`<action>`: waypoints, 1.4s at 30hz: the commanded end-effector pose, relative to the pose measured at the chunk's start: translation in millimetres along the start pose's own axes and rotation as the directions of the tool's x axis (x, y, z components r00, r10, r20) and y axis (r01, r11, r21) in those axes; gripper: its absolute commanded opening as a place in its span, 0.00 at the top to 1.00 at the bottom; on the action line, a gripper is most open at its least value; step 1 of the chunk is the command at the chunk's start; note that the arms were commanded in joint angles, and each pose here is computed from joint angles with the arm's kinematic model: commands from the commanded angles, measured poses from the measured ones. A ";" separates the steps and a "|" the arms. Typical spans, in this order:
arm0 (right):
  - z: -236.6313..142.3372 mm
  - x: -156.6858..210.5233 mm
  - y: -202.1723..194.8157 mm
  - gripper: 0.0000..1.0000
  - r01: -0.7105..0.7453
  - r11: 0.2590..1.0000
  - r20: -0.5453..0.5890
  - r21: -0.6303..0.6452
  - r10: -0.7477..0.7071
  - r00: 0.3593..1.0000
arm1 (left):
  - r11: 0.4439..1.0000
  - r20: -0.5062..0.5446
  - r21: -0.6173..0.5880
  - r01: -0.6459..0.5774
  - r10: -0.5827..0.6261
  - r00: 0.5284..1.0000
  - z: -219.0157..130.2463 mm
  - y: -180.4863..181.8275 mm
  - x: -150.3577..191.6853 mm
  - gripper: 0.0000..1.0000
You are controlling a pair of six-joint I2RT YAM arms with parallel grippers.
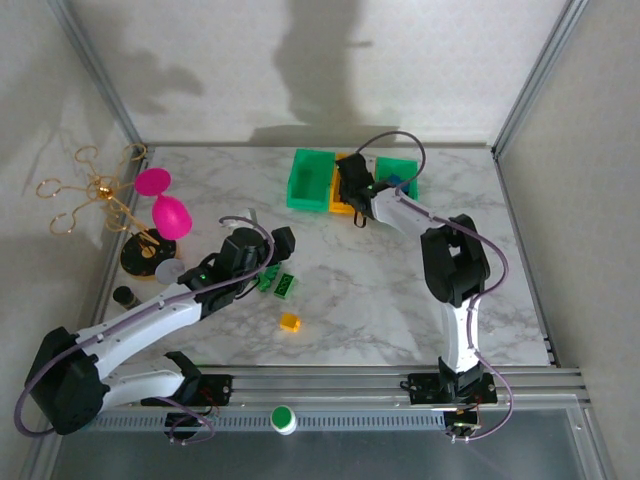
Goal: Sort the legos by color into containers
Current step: Place the lego in the container.
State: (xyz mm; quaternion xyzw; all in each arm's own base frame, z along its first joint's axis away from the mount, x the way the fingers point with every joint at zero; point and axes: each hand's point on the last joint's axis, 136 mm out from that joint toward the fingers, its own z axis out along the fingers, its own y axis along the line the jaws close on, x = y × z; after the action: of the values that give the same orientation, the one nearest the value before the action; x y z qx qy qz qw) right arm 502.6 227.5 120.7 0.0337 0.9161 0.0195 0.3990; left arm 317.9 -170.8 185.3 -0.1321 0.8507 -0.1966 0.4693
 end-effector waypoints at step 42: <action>-68.1 -32.2 35.7 0.44 0.052 0.981 0.081 -0.185 -0.037 0.996 | 0.996 0.007 0.065 0.057 -0.058 0.998 -13.6 -3.6 -18.6 0.00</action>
State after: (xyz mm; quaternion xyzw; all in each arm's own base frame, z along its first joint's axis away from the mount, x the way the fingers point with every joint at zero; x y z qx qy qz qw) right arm 499.8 244.8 184.5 -0.0130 0.8982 0.0718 0.4335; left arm 321.2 -167.5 196.0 -0.1382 0.8425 -0.2260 0.4691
